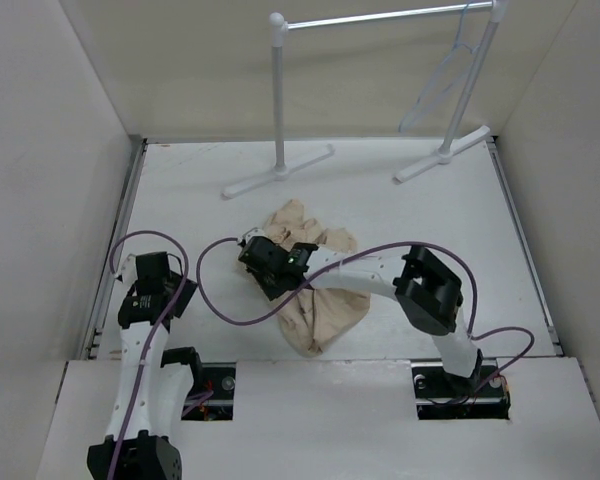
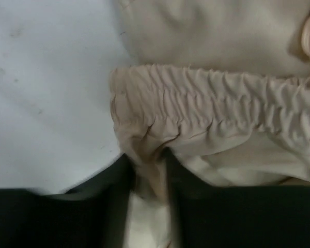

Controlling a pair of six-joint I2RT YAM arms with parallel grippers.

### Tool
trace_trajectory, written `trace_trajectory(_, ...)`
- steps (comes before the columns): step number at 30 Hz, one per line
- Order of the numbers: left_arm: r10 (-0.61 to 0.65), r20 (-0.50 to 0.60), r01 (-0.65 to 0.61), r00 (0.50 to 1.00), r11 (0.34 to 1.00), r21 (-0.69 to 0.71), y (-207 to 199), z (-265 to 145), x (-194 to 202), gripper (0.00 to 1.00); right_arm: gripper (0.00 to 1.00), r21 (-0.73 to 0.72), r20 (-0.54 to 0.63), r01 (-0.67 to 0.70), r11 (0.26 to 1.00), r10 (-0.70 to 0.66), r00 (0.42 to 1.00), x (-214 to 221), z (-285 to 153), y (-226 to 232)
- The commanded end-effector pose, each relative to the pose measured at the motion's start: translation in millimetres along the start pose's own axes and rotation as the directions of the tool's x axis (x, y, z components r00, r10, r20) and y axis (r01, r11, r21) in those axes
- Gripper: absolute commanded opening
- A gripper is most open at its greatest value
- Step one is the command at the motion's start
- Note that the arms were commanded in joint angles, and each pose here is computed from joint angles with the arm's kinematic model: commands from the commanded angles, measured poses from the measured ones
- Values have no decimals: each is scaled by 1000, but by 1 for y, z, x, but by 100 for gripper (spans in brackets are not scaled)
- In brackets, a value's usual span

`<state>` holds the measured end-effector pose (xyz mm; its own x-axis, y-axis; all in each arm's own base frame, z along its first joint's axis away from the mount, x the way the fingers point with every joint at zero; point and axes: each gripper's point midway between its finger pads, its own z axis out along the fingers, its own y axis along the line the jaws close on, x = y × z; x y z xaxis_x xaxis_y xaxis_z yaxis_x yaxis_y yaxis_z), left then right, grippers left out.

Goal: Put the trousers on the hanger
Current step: Flatten out the trousers at the center of the board.

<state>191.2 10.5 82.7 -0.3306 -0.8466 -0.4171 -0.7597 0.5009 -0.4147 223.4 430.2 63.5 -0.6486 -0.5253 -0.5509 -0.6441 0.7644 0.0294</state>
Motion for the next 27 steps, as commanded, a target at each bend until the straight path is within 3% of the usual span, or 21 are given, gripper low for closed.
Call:
trace_trajectory(1, -18, -8, 18, 1000, 999, 30, -7, 3, 2, 38, 15, 21, 154, -33, 999, 30, 988, -50, -21, 2)
trace_trajectory(3, -4, -33, 7, 999, 997, 72, -17, 2, 8, 43, 9, 2, 234, -87, 996, 84, 968, -69, -56, -2)
trace_trajectory(7, 45, -79, -31, 996, 985, 170, -45, -1, 23, 50, 9, -89, 416, -235, 968, 251, 874, -95, -159, -47)
trace_trajectory(13, 169, -117, -128, 979, 946, 297, -96, -11, 53, 54, 10, -179, 517, -441, 879, 466, 718, -45, -245, -139)
trace_trajectory(16, 245, -127, -192, 961, 925, 329, -116, -14, 72, 55, 9, -197, 594, -573, 795, 562, 575, -11, -274, -192)
trace_trajectory(20, 331, -139, -268, 933, 899, 345, -137, -9, 100, 57, 9, -252, 694, -730, 635, 644, 322, 36, -308, -255)
trace_trajectory(24, 384, -162, -315, 909, 887, 337, -149, 11, 127, 58, 9, -286, 671, -799, 529, 706, 227, 63, -305, -283)
trace_trajectory(27, 396, -177, -327, 901, 888, 323, -155, 30, 139, 58, 9, -310, 671, -799, 515, 714, 200, 63, -306, -286)
